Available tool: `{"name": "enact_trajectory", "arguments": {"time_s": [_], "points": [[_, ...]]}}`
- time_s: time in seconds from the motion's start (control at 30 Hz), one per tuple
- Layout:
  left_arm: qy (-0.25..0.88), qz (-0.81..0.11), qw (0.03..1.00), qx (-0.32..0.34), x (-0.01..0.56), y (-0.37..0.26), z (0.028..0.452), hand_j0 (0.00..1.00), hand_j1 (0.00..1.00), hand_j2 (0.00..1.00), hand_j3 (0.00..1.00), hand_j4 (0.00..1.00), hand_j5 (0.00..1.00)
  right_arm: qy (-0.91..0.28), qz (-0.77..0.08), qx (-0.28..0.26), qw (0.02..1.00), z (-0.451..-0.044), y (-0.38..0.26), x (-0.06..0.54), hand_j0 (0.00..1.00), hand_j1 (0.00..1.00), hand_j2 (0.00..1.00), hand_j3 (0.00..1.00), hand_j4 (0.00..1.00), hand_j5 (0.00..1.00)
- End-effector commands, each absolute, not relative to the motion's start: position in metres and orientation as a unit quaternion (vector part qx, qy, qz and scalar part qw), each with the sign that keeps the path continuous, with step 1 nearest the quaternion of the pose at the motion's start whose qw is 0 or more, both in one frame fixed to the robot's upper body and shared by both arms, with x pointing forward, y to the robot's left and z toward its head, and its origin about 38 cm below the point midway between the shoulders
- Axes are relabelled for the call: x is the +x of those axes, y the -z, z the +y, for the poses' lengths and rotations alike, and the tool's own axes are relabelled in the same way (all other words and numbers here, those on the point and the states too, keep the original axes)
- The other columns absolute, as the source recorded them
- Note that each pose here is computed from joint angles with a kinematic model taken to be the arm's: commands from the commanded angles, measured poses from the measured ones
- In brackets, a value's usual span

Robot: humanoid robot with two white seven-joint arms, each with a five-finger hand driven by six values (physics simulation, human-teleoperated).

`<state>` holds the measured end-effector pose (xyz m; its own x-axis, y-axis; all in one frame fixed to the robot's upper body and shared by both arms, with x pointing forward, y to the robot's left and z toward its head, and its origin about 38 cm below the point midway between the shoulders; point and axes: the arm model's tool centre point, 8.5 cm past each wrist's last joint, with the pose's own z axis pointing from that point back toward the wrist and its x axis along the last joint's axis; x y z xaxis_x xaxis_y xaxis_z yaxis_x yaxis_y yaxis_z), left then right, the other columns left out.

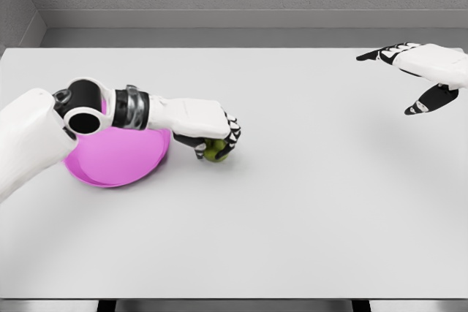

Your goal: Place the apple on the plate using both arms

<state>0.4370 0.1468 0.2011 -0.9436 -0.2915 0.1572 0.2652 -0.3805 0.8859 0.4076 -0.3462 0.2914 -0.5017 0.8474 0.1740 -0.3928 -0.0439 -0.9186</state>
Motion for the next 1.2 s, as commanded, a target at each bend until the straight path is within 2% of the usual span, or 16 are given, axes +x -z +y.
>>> {"name": "enact_trajectory", "arguments": {"time_s": [0.0,0.17,0.37,0.43,0.47,0.5,0.53,0.7,0.8,0.97,1.17], "points": [[0.819,-0.539,0.191,0.033,0.444,-0.217,0.177,0.19,0.19,0.19,0.19,0.19,0.19,-0.689,-0.525,-0.216,0.45,-0.347,-0.292,0.408,1.0,1.0,1.0,1.0,1.0,1.0],[0.814,-0.528,0.229,0.079,0.451,-0.236,0.235,0.2,0.2,0.2,0.2,0.2,0.2,-0.689,-0.525,-0.215,0.451,-0.347,-0.29,0.407,1.0,1.0,1.0,1.0,1.0,1.0],[0.814,-0.499,0.285,0.082,0.459,-0.206,0.266,0.22,0.22,0.22,0.22,0.22,0.22,-0.689,-0.525,-0.215,0.451,-0.347,-0.29,0.407,1.0,1.0,1.0,1.0,1.0,1.0],[0.815,-0.496,0.289,0.077,0.456,-0.199,0.267,0.26,0.26,0.26,0.26,0.26,0.26,-0.689,-0.524,-0.215,0.452,-0.347,-0.29,0.407,1.0,1.0,1.0,1.0,1.0,1.0],[0.815,-0.496,0.29,0.078,0.456,-0.2,0.268,0.33,0.33,0.33,0.33,0.33,0.33,-0.689,-0.524,-0.215,0.452,-0.347,-0.29,0.407,1.0,1.0,1.0,1.0,1.0,1.0],[0.815,-0.496,0.29,0.079,0.456,-0.2,0.269,0.78,0.78,0.78,0.78,0.78,0.78,-0.689,-0.524,-0.215,0.452,-0.347,-0.29,0.407,1.0,1.0,1.0,1.0,1.0,1.0],[0.815,-0.495,0.29,0.078,0.456,-0.199,0.268,1.0,1.0,1.0,1.0,1.0,1.0,-0.689,-0.524,-0.215,0.452,-0.347,-0.29,0.407,1.0,1.0,1.0,1.0,1.0,1.0],[0.812,-0.497,0.294,0.079,0.457,-0.201,0.271,1.0,1.0,1.0,1.0,1.0,1.0,-0.689,-0.524,-0.215,0.452,-0.347,-0.29,0.407,1.0,1.0,1.0,1.0,1.0,1.0],[0.766,-0.529,0.356,0.085,0.471,-0.208,0.306,1.0,1.0,1.0,1.0,1.0,1.0,-0.69,-0.524,-0.216,0.451,-0.347,-0.29,0.407,1.0,1.0,1.0,1.0,1.0,1.0],[0.716,-0.54,0.423,0.131,0.468,-0.223,0.379,1.0,1.0,1.0,1.0,1.0,1.0,-0.689,-0.524,-0.215,0.452,-0.347,-0.29,0.407,1.0,1.0,1.0,1.0,1.0,1.0],[0.709,-0.537,0.436,0.136,0.467,-0.222,0.391,1.0,1.0,1.0,1.0,1.0,1.0,-0.689,-0.524,-0.215,0.452,-0.347,-0.29,0.407,1.0,1.0,1.0,1.0,1.0,1.0]]}}
